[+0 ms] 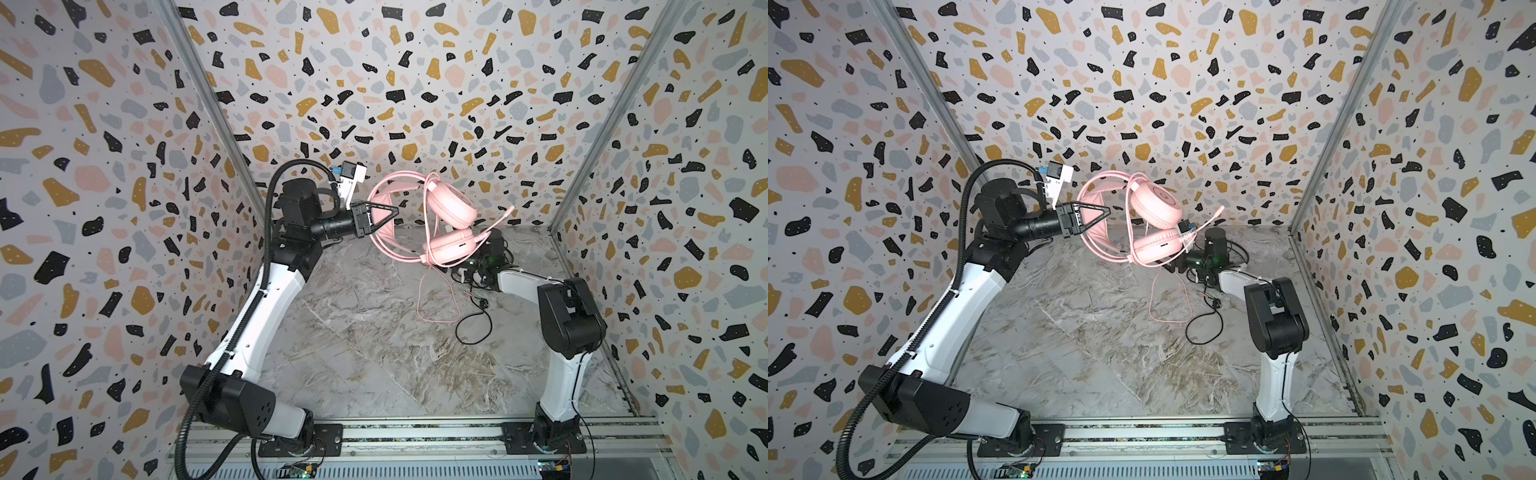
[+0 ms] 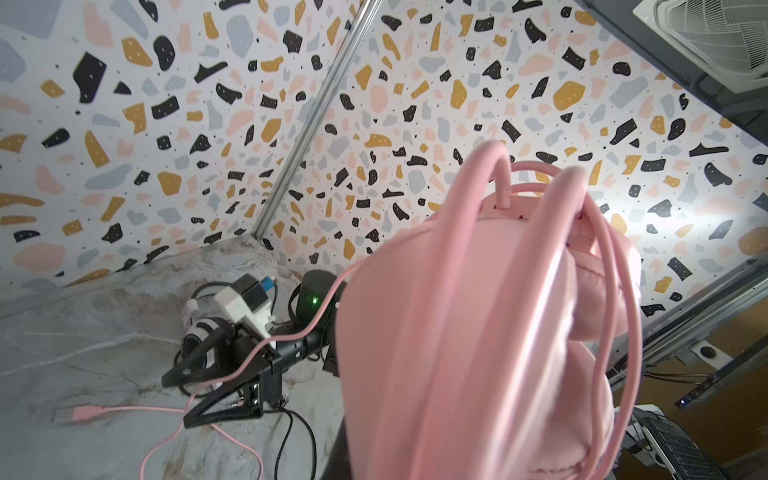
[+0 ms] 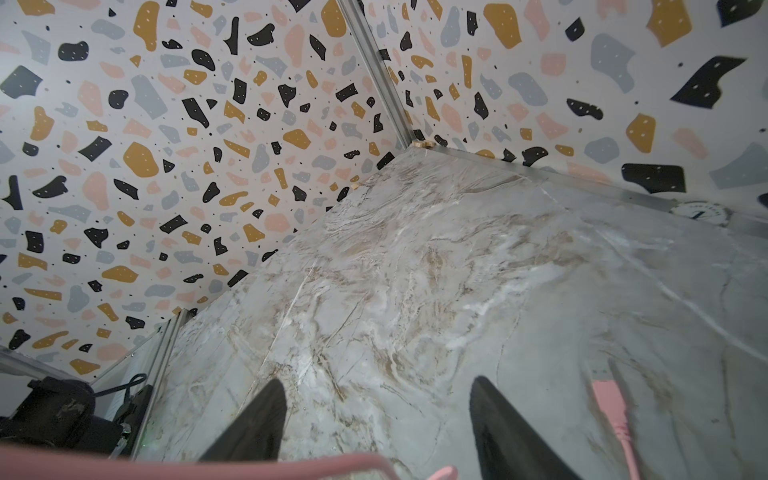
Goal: Wrap the headphones
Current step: 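Release the cable and lower the right gripper while the left gripper raises the headphones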
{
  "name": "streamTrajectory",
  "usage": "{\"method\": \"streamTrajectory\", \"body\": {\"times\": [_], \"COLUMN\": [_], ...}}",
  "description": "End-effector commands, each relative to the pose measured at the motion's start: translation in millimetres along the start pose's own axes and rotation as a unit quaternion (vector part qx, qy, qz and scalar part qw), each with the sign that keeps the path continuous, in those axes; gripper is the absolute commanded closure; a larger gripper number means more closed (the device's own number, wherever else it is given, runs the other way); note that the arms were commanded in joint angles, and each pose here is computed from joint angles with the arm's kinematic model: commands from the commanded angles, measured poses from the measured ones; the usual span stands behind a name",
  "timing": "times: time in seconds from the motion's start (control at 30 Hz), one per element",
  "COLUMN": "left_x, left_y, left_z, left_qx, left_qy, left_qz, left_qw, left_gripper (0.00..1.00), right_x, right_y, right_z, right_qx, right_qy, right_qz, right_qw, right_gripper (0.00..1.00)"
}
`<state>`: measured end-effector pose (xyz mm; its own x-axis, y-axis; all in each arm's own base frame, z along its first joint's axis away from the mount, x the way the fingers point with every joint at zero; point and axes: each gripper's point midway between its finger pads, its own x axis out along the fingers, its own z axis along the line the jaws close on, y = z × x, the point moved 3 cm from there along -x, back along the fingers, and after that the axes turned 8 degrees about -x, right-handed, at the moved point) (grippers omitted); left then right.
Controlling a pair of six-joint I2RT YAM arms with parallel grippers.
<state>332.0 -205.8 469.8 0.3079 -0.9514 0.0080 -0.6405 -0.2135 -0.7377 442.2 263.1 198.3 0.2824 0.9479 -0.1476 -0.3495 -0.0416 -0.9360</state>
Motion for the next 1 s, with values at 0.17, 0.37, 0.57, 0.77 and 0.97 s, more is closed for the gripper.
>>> {"method": "streamTrajectory", "body": {"times": [0.17, 0.37, 0.57, 0.77, 0.97], "left_x": [-1.6, -3.1, -11.0, -26.5, -39.5], "left_y": [-42.6, -58.3, -81.5, -106.6, -124.0], "left_z": [-32.0, -39.4, -40.6, -38.6, -33.6], "left_qx": [0.031, 0.039, 0.048, 0.05, 0.05], "left_qy": [0.051, 0.052, 0.04, 0.027, 0.019], "left_qz": [-0.052, -0.072, -0.106, -0.153, -0.189], "left_qw": [0.997, 0.995, 0.992, 0.987, 0.981], "left_gripper": [1.0, 1.0, 1.0, 1.0, 1.0], "right_x": [41.7, 67.1, 63.7, 51.0, 46.3], "right_y": [2.3, 31.5, 65.3, 90.0, 98.0], "right_z": [9.7, 10.5, 29.2, 38.1, 50.3], "right_qx": [-0.002, 0.025, 0.041, 0.057, 0.064], "right_qy": [-0.046, -0.063, -0.066, -0.063, -0.068], "right_qz": [-0.017, -0.002, 0.018, 0.029, 0.026], "right_qw": [0.999, 0.998, 0.997, 0.996, 0.995], "right_gripper": [0.28, 0.27, 0.29, 0.35, 0.57]}}
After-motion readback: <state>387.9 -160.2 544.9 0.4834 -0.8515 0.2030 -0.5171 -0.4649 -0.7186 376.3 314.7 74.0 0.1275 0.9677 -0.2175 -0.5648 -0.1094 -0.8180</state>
